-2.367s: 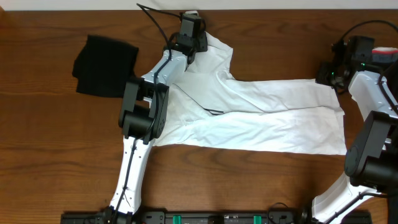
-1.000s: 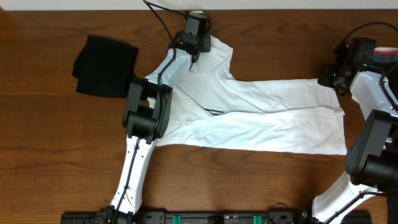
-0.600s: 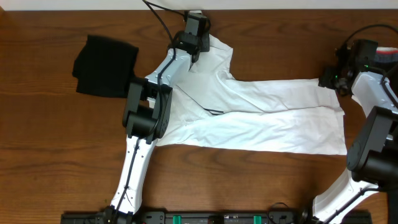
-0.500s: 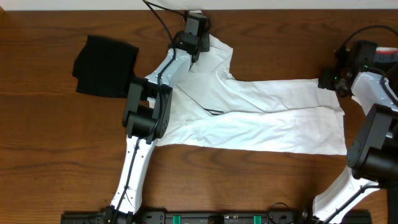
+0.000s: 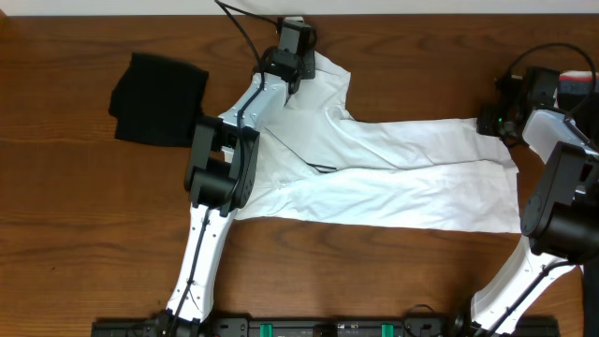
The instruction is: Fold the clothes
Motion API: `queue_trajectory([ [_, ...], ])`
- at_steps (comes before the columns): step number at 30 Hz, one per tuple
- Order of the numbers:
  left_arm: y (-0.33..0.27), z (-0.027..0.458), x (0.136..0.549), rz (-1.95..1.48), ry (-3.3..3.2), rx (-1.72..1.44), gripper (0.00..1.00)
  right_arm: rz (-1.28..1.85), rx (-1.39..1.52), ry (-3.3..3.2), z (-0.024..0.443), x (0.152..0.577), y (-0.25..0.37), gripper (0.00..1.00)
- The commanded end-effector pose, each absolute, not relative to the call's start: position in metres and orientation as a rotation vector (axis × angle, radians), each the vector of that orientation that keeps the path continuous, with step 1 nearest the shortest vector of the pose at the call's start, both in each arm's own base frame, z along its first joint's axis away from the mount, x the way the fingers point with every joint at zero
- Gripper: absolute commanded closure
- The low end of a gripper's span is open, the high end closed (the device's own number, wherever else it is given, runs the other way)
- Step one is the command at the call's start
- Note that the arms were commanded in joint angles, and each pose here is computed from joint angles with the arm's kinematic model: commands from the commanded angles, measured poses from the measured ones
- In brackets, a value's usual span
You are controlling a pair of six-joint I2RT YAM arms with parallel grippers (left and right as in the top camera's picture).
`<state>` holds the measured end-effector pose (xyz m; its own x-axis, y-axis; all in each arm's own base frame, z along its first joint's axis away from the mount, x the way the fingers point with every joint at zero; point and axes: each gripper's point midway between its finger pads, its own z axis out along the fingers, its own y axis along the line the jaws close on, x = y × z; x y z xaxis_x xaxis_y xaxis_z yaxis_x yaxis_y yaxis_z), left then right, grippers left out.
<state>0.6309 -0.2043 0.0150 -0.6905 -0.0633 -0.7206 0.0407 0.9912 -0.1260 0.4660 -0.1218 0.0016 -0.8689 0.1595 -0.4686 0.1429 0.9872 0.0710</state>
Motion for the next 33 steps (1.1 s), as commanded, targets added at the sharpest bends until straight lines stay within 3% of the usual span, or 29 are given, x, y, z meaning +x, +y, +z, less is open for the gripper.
queue_trajectory([
  [1,-0.201,0.025,0.636,-0.154,2.304,-0.024,0.88,0.084,0.213,2.656,-0.010,0.464,-0.119,0.92],
  [2,-0.201,0.030,0.636,-0.153,2.300,-0.020,0.89,0.081,0.207,2.650,-0.009,0.466,-0.119,0.99],
  [14,-0.183,0.115,0.620,-0.143,2.292,-0.034,0.93,0.076,0.174,2.621,-0.002,0.471,-0.119,0.99],
  [26,-0.145,0.118,0.566,-0.063,2.526,-0.072,0.94,0.138,0.142,2.597,0.034,0.466,-0.108,0.99],
  [28,-0.159,0.118,0.568,-0.174,2.523,-0.079,0.87,0.125,0.145,2.590,0.037,0.466,-0.110,0.98],
  [30,-0.173,0.117,0.575,-0.260,2.497,-0.053,0.62,0.116,0.148,2.592,0.036,0.466,-0.111,0.94],
  [33,-0.181,0.112,0.590,-0.309,2.447,-0.072,0.51,0.118,0.148,2.596,0.035,0.466,-0.111,0.93],
])
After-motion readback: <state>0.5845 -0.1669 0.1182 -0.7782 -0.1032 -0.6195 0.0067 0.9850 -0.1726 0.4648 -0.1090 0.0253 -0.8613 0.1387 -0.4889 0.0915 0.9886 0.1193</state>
